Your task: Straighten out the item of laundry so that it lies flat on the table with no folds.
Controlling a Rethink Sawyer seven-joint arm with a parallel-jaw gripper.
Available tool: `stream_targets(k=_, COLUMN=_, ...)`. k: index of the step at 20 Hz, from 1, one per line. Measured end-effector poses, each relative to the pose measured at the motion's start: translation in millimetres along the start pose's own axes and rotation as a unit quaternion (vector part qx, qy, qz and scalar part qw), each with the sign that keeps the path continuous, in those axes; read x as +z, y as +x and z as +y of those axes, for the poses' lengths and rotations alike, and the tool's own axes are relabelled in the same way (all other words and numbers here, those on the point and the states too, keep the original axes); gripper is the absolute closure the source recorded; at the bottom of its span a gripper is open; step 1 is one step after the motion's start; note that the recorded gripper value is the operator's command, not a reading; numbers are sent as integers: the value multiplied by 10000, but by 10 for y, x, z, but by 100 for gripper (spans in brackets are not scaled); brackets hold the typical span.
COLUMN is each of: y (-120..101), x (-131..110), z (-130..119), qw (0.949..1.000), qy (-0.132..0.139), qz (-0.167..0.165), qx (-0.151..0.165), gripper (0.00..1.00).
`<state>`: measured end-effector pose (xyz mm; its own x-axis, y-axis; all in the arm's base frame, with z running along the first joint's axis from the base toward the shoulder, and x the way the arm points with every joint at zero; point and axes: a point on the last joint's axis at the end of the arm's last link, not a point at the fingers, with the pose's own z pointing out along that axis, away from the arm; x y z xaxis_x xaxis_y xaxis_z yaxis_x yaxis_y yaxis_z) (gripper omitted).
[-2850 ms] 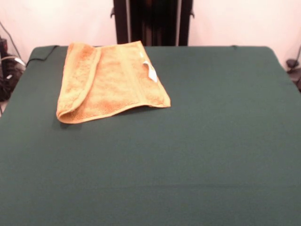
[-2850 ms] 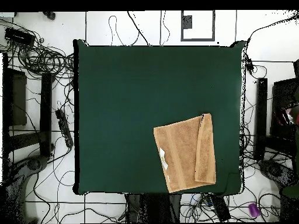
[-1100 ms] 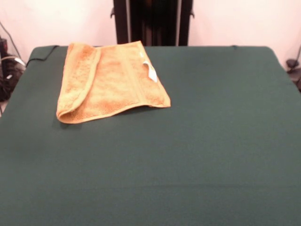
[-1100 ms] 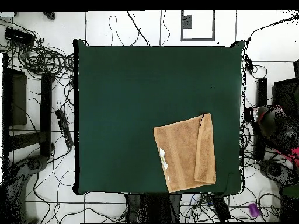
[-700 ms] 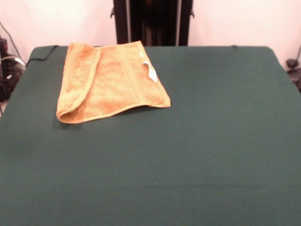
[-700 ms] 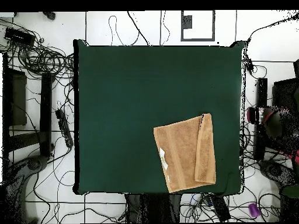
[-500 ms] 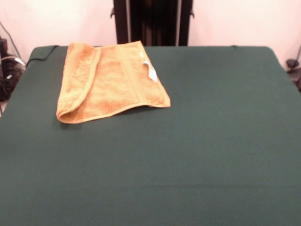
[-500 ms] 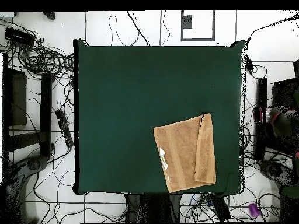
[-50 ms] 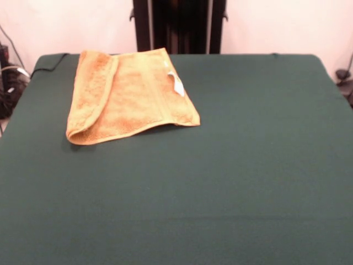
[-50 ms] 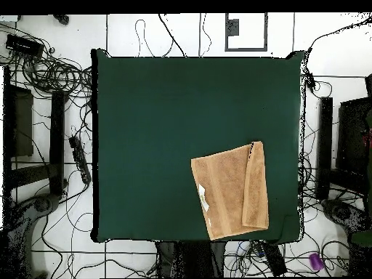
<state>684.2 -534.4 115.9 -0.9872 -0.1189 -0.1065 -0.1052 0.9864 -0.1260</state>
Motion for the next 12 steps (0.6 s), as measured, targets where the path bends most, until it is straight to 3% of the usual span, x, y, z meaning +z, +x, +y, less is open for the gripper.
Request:
stream_targets(k=2, y=-29, x=25, z=-142, qw=9999, qy=-27, qz=48, qx=-130, gripper=0)
stream_targets(k=6, y=-85, x=94, z=-410, qw=9977, qy=-31, qz=56, qx=-681, gripper=0)
stream_targets(k=12, y=-87, x=193, z=-689, qw=9880, qy=100, qz=94, qx=-1536, gripper=0)
